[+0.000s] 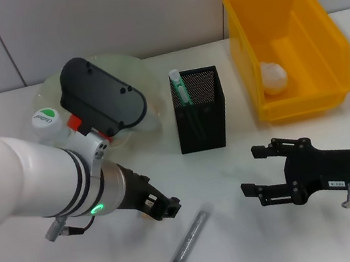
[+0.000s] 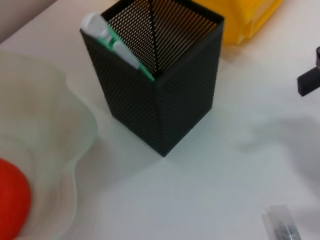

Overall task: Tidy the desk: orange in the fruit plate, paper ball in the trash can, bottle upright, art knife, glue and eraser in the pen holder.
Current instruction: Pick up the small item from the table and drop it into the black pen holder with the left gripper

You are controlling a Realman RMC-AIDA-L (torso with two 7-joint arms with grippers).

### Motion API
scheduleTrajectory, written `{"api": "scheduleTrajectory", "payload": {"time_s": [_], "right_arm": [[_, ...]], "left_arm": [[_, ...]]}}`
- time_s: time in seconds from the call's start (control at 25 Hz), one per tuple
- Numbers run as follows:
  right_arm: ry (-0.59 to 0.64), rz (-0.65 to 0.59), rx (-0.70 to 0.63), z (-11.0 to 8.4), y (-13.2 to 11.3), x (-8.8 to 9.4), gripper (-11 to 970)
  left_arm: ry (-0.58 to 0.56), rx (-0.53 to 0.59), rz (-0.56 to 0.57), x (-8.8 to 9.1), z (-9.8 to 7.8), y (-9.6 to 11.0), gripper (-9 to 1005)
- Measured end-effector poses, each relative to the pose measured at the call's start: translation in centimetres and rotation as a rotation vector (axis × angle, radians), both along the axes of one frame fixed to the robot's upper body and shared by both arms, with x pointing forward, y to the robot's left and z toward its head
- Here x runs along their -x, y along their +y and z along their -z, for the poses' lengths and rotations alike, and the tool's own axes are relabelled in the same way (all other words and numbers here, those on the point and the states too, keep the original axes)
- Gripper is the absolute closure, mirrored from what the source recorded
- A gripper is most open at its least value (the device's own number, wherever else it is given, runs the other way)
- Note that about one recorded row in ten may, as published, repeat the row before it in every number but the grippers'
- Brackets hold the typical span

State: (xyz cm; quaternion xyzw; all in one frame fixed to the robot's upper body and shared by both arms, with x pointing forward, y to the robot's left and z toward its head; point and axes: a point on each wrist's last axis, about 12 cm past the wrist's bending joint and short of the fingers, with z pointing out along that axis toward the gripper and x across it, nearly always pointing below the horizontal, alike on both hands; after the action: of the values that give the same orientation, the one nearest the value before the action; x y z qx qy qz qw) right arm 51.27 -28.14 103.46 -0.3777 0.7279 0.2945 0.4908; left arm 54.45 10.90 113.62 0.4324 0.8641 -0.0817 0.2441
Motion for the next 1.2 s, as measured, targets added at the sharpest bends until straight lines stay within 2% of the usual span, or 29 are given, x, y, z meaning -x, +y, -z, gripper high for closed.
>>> {"api": "scheduleTrajectory", "payload": {"time_s": [0.4,0.56,0.68,1.2], "right_arm": [[0.008,0.011,0.014,0.3,0.0,0.0,145],[0.008,0.01,0.017,0.5,0.0,0.1,145],[0.003,0.009,0.019,0.5,0.0,0.1,145],[0.003,0.007,0.017,0.5,0.1,0.1,144]], "left_arm": [[0.036,0.06,-0.057,-0.8,0.3,0.6,351],[0.046,0.06,-0.062,-0.8,0.5,0.7,351],[0.068,0.052,-0.079,-0.8,1.4,1.1,351],[0.068,0.052,-0.092,-0.9,2.3,1.3,352]]}}
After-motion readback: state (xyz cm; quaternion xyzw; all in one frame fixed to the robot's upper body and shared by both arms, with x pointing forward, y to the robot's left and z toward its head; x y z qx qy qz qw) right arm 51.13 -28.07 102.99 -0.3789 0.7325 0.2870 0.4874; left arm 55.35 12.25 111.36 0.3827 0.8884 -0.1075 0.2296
